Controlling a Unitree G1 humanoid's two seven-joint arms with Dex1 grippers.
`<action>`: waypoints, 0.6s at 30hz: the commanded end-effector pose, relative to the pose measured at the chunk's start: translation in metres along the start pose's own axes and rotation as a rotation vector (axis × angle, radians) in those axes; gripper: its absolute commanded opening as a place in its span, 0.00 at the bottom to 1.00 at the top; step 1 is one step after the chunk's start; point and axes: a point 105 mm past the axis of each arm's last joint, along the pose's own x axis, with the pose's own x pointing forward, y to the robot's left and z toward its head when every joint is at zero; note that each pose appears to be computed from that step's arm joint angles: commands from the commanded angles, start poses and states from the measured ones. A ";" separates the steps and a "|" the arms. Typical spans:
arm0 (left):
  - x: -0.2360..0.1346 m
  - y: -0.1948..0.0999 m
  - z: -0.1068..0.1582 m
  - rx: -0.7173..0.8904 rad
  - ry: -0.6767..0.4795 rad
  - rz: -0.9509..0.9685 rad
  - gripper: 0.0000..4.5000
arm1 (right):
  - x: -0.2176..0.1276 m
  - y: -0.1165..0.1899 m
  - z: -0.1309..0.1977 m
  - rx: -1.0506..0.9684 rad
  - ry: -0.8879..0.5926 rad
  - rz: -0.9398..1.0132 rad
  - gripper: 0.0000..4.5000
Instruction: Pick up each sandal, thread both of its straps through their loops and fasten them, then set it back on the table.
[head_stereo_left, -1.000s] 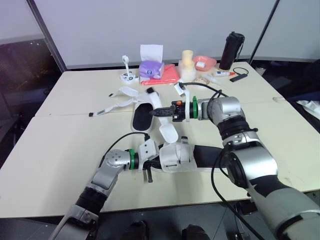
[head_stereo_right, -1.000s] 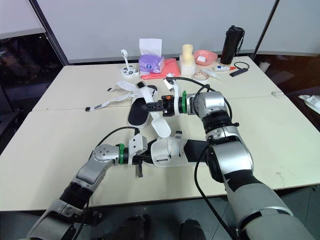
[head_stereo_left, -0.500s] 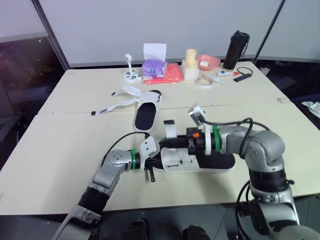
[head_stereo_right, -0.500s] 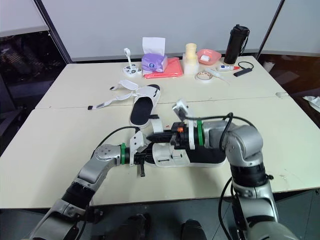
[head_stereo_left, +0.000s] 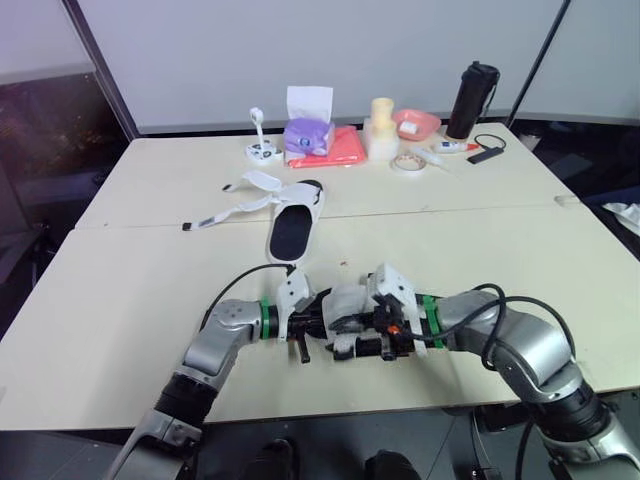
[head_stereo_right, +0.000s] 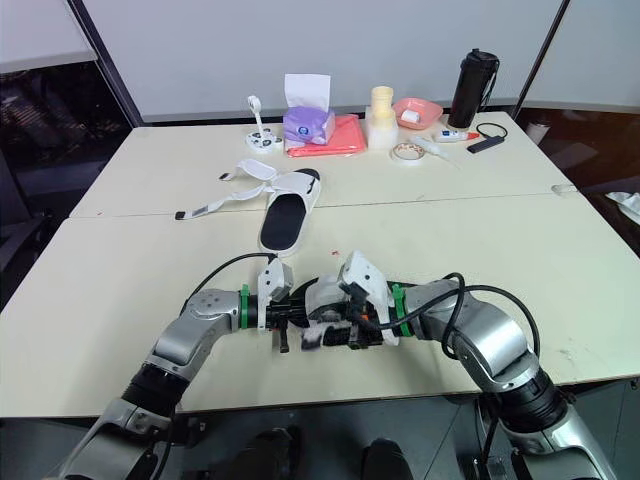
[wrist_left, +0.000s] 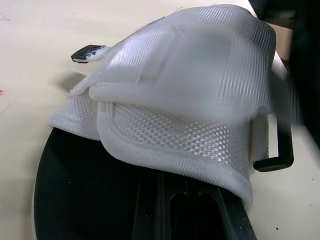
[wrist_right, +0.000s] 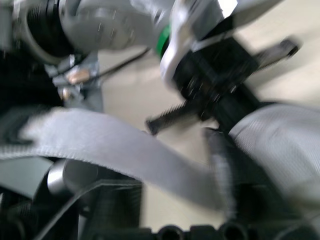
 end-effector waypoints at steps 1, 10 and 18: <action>0.000 -0.008 -0.031 -0.088 0.096 -0.016 0.00 | -0.006 0.016 -0.005 -0.113 0.067 0.056 0.86; 0.001 -0.006 -0.030 -0.088 0.095 -0.013 0.00 | -0.042 0.040 -0.036 -0.203 0.260 0.119 0.98; 0.003 -0.007 -0.031 -0.084 0.092 -0.020 0.00 | -0.062 0.027 -0.047 -0.055 0.258 0.006 0.98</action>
